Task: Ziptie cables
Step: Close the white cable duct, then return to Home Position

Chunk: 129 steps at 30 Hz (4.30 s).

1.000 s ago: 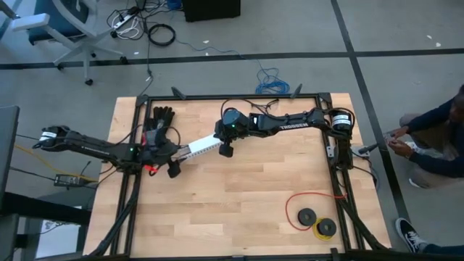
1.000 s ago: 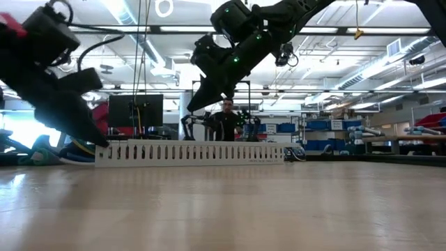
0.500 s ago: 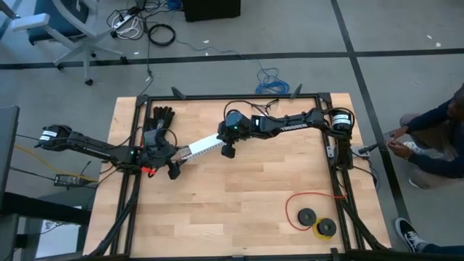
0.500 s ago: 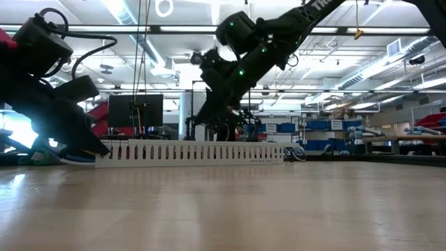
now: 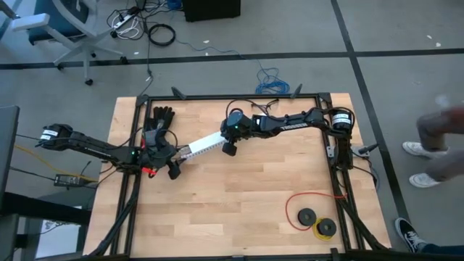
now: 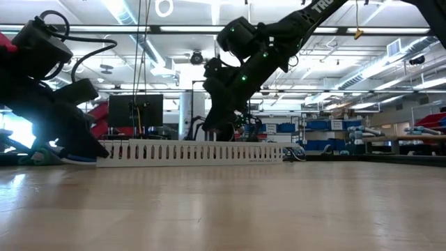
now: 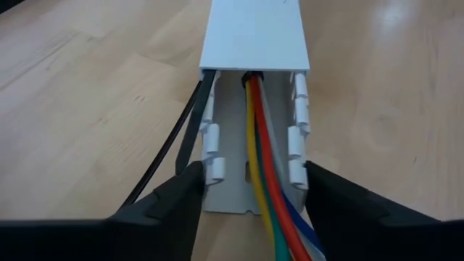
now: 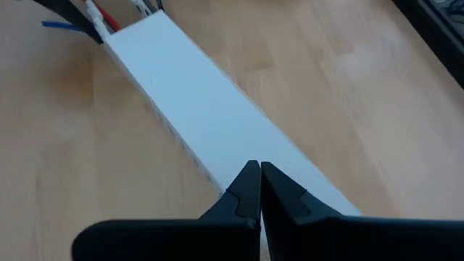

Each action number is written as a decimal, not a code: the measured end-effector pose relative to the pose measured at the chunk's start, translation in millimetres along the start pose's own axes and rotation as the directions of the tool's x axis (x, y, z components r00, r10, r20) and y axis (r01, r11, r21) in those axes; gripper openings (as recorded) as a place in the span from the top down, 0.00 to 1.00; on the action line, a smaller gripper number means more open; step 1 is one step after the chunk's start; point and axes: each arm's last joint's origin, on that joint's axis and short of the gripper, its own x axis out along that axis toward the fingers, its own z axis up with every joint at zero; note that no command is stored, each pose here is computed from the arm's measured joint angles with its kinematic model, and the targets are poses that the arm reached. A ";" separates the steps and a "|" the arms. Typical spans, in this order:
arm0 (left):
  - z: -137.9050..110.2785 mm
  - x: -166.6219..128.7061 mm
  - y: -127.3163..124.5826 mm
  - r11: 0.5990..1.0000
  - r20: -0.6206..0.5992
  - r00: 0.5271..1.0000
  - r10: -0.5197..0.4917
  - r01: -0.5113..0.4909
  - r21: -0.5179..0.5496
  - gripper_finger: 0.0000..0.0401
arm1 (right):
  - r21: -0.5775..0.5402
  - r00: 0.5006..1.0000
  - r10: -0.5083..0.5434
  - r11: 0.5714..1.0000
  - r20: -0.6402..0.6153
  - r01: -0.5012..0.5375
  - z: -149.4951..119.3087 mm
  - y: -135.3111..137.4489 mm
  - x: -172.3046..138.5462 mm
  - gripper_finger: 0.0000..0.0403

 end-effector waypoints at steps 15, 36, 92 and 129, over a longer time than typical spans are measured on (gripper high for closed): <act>-0.3 0.2 0.1 1.000 -0.001 1.000 0.005 -0.005 0.004 0.46 | 0.023 0.970 -0.230 0.972 -0.075 0.232 -6.7 -9.0 -2.9 1.00; -0.8 0.7 0.1 1.000 -0.005 1.000 0.006 -0.006 0.008 0.46 | -0.039 0.997 -0.049 0.998 0.058 0.051 28.7 11.5 4.3 1.00; -2.2 1.0 -2.3 0.997 -0.041 0.997 -0.070 0.069 -0.038 0.28 | -0.105 0.999 -0.033 0.994 -0.021 0.031 18.5 36.8 3.5 1.00; 57.8 -37.0 -17.0 0.969 0.555 0.794 -0.246 0.219 0.117 0.26 | 0.035 0.835 0.383 0.902 0.394 -0.430 -114.2 -27.2 -137.6 1.00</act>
